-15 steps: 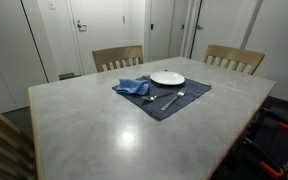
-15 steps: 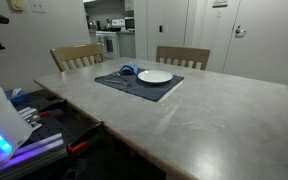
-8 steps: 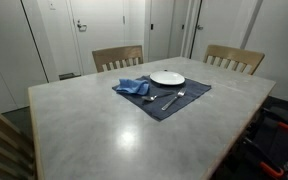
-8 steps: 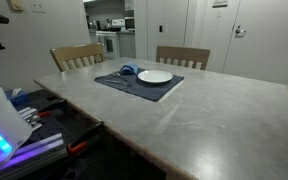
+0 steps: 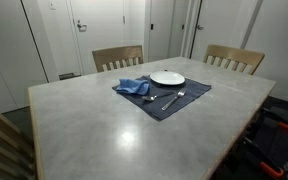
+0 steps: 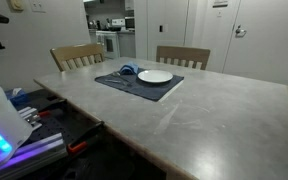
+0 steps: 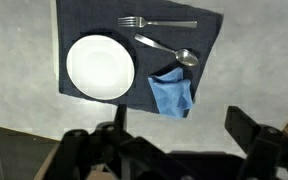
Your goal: Use the towel to wipe the plate
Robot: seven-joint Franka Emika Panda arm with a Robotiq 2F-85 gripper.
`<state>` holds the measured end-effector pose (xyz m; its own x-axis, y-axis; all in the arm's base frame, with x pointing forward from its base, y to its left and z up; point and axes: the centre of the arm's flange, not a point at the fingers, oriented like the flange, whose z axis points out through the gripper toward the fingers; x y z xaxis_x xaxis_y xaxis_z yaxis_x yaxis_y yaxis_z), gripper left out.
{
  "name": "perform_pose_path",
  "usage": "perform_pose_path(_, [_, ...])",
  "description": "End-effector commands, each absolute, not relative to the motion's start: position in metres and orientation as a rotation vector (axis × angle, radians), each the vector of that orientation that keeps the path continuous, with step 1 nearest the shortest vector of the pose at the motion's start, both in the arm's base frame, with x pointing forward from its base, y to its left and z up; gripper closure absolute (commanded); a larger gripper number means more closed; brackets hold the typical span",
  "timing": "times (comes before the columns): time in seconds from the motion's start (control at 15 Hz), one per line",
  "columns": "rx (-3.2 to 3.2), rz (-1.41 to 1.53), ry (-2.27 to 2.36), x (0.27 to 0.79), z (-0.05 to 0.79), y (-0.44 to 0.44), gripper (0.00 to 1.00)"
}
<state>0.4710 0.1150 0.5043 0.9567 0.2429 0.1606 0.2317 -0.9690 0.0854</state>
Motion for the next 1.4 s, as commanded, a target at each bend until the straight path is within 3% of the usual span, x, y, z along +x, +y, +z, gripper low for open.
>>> perform_pose_path(0.0, [3.048,0.242,0.41,0.51,0.485,0.126,0.0])
perform_pose_path(0.67, [3.094,0.155,0.44,0.557,0.43,0.141,0.0])
perform_pose_path(1.33, [3.104,0.138,0.412,0.55,0.427,0.139,0.0])
